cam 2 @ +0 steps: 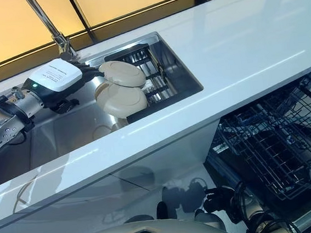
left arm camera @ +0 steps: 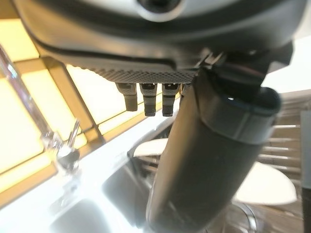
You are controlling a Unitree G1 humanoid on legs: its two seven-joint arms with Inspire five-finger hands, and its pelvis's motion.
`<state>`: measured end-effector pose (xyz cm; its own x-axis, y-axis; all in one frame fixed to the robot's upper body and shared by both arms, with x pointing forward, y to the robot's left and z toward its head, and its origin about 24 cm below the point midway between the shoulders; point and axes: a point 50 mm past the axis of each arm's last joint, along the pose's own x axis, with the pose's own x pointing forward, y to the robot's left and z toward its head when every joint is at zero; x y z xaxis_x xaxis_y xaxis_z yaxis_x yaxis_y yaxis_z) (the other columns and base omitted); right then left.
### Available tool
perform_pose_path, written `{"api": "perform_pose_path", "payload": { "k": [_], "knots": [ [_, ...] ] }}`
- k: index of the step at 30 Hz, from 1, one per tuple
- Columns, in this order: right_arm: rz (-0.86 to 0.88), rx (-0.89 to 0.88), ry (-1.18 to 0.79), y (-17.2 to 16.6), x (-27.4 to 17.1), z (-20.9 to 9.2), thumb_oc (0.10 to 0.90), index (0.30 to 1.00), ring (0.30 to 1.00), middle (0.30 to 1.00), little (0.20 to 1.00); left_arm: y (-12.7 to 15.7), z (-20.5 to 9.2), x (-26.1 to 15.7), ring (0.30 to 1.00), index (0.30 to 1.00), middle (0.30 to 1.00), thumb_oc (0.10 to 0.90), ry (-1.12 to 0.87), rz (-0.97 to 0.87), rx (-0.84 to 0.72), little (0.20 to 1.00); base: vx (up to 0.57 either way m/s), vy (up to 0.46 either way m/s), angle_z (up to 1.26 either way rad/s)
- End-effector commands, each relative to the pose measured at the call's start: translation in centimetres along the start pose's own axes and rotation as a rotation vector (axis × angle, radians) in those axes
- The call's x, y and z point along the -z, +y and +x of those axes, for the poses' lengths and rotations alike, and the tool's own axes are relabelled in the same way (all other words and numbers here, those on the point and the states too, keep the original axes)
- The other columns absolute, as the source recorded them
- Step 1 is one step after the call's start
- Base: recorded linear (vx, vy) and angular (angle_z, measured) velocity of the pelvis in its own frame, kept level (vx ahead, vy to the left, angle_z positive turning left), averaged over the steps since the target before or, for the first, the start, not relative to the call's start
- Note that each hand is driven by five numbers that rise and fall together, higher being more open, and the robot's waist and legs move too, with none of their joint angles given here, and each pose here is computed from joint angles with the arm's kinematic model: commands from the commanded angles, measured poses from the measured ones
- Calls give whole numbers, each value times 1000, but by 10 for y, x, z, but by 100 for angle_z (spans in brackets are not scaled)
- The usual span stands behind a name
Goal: Pick up plates and place into dishwasher.
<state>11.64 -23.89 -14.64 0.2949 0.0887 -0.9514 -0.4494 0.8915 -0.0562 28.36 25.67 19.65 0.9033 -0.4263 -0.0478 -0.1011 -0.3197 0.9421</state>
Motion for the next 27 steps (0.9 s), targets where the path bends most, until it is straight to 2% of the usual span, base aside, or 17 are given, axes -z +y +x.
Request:
{"api": "perform_pose_path", "payload": {
  "k": [1, 10, 20, 27],
  "knots": [
    [-21, 8, 41, -5, 16, -4, 800, 900, 900, 900, 900, 56, 0, 30, 900, 900, 900, 800, 133, 36, -344, 900, -3, -5, -4],
    [-20, 10, 22, -5, 12, -3, 800, 900, 900, 900, 900, 30, 7, 16, 900, 900, 900, 800, 129, -48, -414, 900, 0, 0, 0],
    [-26, 15, 14, -6, 10, -2, 800, 900, 900, 900, 900, 8, 19, -1, 900, 900, 900, 800, 81, -29, -288, 900, 1, -1, -2],
    [-17, 26, 15, -8, 10, -2, 800, 900, 900, 900, 900, 5, 22, -9, 900, 900, 900, 800, 27, 51, -190, 900, -4, 1, -1]
  ]
}}
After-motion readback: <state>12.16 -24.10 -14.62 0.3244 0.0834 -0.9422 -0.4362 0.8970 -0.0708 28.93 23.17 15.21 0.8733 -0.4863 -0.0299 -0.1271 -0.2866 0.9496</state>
